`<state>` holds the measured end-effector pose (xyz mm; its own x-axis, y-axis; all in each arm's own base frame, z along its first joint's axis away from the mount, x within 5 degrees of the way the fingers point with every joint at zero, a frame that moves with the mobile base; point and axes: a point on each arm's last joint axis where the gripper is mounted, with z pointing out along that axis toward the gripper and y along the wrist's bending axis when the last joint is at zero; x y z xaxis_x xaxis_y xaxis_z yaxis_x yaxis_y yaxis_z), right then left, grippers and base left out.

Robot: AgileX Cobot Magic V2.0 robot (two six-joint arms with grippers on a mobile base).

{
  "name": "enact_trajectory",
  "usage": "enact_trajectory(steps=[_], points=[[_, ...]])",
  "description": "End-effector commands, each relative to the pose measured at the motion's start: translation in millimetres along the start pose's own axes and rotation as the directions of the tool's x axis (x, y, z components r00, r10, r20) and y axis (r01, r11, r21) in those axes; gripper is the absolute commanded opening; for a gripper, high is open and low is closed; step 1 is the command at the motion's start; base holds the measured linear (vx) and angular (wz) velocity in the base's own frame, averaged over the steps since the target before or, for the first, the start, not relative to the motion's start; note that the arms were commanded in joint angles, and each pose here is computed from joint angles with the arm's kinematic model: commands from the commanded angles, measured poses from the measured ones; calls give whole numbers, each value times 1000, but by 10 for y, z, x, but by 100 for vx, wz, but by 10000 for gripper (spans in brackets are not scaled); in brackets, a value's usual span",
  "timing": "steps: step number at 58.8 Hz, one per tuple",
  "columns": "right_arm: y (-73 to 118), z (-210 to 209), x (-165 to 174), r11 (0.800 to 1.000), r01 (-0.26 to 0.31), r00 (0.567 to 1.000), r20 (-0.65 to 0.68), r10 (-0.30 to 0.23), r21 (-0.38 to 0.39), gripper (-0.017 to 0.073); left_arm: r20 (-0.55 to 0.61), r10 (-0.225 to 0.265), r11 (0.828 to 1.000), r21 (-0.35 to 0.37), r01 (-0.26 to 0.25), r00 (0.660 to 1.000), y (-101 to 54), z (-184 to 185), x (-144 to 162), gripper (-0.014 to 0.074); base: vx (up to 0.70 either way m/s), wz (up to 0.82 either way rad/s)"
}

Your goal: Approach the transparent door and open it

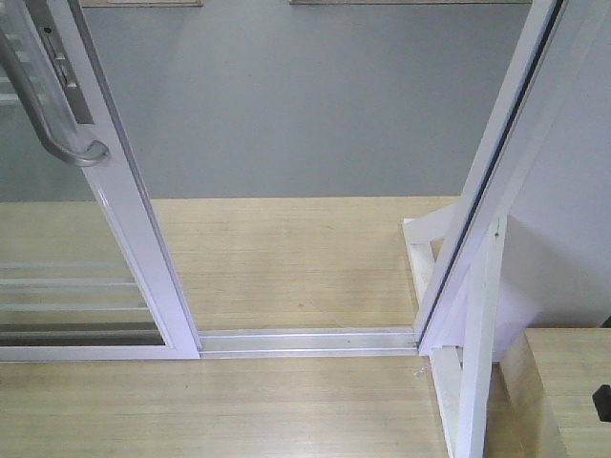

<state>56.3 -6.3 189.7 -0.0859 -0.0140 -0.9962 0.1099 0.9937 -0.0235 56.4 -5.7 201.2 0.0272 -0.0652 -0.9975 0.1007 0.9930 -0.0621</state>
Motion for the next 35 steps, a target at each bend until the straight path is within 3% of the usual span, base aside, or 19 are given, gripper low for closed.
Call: enact_trajectory(steps=[1, 35], points=[[-2, -5, -36, 1000, 6, 997, 80, -7, 5, -8, 65, -16, 1000, 0, 16, 998, 6, -2, 20, -6, 0, 0], [-2, -4, -15, 1000, 6, 998, 57, -7, 4, -8, 65, -16, 1000, 0, 16, 998, 6, -2, 20, -6, 0, 0]])
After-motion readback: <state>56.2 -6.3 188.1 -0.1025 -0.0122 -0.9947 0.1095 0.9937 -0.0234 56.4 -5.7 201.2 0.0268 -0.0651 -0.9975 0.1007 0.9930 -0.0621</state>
